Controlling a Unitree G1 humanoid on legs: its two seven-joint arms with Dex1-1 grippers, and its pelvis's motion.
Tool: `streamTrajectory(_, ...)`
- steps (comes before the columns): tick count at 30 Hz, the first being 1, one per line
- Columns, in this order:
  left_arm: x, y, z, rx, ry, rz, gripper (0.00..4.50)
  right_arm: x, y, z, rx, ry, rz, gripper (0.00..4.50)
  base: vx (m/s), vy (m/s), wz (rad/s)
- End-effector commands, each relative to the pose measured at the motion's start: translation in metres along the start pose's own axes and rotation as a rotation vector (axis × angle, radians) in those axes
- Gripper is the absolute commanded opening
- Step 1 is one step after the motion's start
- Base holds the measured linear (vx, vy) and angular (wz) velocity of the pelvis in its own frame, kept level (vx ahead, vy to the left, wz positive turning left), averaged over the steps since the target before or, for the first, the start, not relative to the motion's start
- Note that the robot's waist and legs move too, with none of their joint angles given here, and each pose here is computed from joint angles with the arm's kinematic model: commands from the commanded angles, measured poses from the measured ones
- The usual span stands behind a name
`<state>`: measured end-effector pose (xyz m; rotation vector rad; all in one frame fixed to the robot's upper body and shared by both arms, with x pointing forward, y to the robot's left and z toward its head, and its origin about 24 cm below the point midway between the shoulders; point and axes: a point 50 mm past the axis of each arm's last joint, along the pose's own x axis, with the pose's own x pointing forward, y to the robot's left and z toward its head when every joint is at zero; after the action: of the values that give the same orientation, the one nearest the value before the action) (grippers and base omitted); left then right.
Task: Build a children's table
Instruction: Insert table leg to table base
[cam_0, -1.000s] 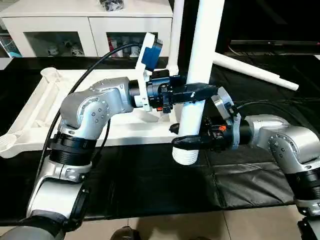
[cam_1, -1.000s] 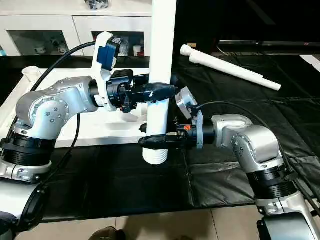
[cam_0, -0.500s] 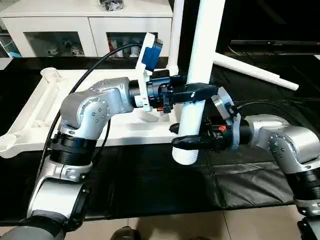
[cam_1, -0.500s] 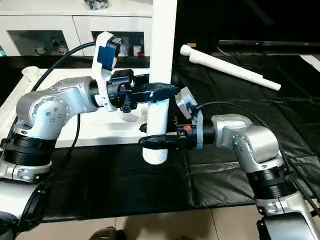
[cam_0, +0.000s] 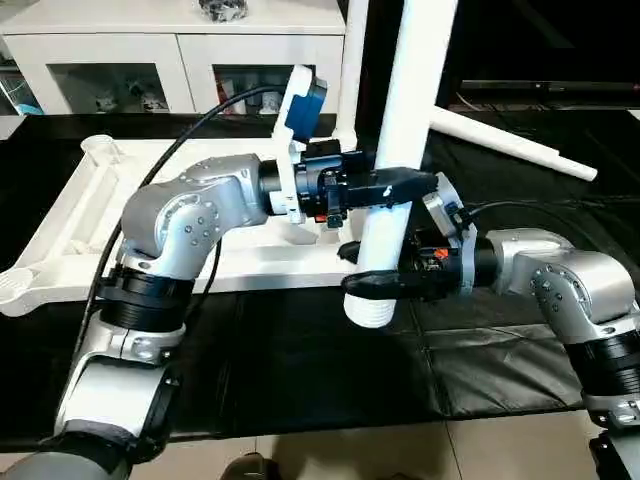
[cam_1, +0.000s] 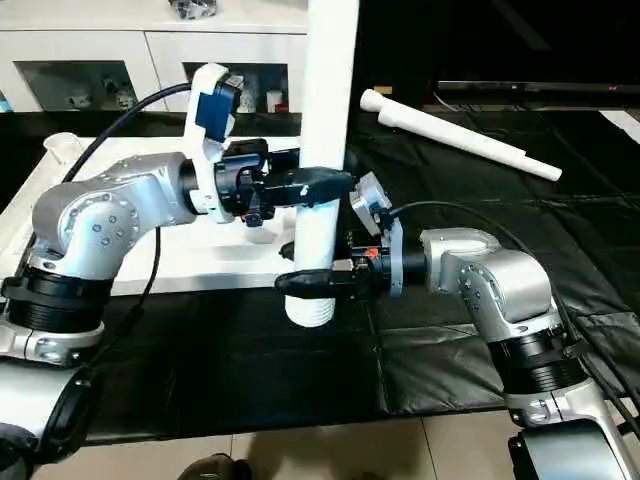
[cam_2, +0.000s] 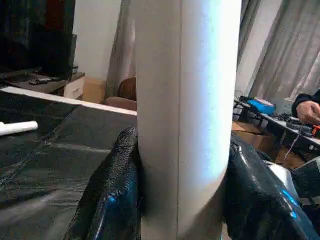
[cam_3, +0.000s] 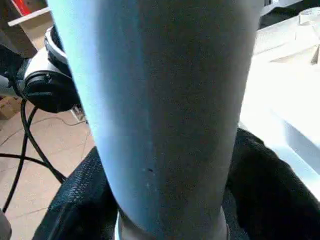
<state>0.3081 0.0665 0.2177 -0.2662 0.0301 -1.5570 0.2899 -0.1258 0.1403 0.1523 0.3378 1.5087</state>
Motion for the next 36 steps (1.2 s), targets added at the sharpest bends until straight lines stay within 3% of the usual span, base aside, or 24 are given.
streamTrajectory(1,0.007,-0.0075,0.0056,0.033,0.014,-0.053,1.84,-0.0023,-0.001,0.0066,-0.031,0.0,-0.017,3.07,0.0,0.0,0.0)
streamTrajectory(11,0.0071,-0.0071,0.0047,0.036,0.019,-0.051,1.84,-0.0024,-0.0007,0.0076,-0.034,-0.005,-0.012,3.07,0.0,0.0,0.0)
streamTrajectory(19,0.0069,-0.0074,0.0042,0.038,0.028,-0.052,1.84,-0.0036,-0.0004,0.0087,-0.031,-0.008,-0.005,2.29,0.0,0.0,0.0)
streamTrajectory(30,0.0087,-0.0071,0.005,0.047,0.025,-0.035,1.84,-0.0027,-0.0001,0.0065,-0.029,-0.007,-0.008,2.02,0.0,0.0,0.0)
streamTrajectory(32,0.0094,-0.0076,0.0079,0.029,0.006,-0.036,2.4,-0.0027,-0.0006,0.0046,-0.025,-0.008,-0.014,2.02,0.0,0.0,0.0)
streamTrajectory(36,0.0098,-0.0109,0.0129,0.005,-0.025,-0.067,2.74,-0.0028,-0.0012,0.0033,-0.021,-0.01,-0.021,1.98,0.0,0.0,0.0)
